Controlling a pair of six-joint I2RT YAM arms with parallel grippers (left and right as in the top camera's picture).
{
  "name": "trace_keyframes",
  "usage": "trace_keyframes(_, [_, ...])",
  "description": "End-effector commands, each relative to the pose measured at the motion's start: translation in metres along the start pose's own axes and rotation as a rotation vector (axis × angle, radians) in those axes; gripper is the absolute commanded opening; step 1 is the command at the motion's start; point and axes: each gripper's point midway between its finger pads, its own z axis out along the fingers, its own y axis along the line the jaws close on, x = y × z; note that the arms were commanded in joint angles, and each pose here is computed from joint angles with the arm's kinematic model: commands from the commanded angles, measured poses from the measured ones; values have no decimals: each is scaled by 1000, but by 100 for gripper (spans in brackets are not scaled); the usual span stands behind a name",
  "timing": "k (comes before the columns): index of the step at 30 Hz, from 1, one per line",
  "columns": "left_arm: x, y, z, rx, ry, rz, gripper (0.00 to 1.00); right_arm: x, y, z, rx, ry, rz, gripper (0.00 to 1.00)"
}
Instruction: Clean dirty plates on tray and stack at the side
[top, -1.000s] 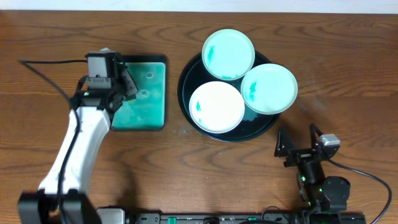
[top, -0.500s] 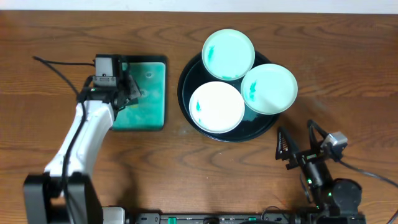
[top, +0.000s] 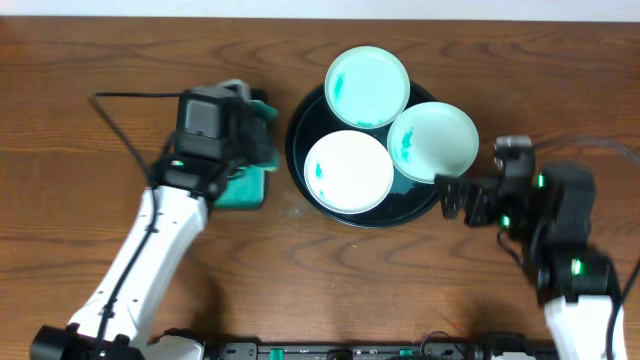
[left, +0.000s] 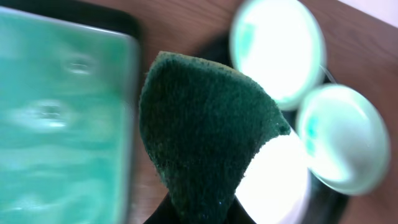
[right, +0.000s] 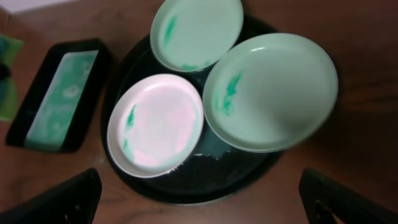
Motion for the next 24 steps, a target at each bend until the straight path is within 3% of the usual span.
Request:
trace_keyframes(1, [11,-38,14,35,8,-28,7,-19,24,11,-139,67,-38,99])
trace_keyframes(7, [36,-76,62,82,33,22,7,-9,41,36,-303,168,28,98])
trace_keyframes(8, [42,-80,71,88,42,28,7,-6,39,39,-300,185,48,93])
trace_keyframes(12, [61,-82,105,85,79,22,7,9,30,59,-257,265,113,54])
trace_keyframes(17, [86,-70,133,40,144,-55,7,32,15,85,-118,352,129,45])
trace_keyframes(24, [97,-68,143,31,165,-47,7,64,20,128,-48,456,128,49])
